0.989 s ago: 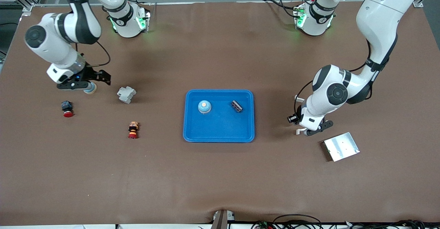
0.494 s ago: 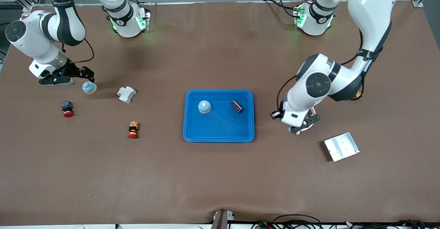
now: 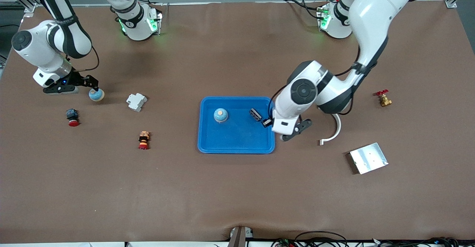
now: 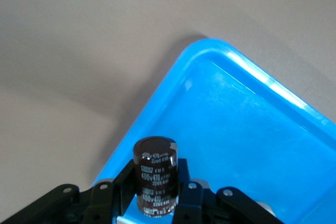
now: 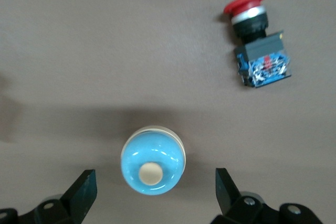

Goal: Place electrolytic capacitor and blue bell in tray
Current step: 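Place the capacitor in the tray while the right gripper grasps the bell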

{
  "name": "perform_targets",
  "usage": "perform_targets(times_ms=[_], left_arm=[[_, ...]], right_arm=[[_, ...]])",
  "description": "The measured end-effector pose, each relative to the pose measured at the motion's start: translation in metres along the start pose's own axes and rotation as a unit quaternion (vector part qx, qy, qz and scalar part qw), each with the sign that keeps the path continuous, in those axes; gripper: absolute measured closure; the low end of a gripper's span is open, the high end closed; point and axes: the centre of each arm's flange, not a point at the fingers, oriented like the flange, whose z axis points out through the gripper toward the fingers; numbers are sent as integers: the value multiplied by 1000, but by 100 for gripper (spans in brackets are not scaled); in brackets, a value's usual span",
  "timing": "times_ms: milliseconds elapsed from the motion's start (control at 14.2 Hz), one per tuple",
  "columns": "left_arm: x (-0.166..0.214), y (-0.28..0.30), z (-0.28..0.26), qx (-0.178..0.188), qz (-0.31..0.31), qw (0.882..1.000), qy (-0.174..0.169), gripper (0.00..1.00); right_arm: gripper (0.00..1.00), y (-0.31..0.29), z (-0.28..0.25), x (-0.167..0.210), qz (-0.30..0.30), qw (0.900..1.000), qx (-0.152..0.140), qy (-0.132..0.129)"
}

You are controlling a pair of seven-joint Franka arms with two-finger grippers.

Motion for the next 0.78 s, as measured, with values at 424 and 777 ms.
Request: perform_targets(times_ms=[424,777], left_arm=[[-23,35,74,0,-26,999,28,65],[-17,35,94,-9,-50,998,23,65]], right_arm=[[0,0,14,-1,-1,1000,-2,1],[0,-1,29,-4,0,1000,1,-6]])
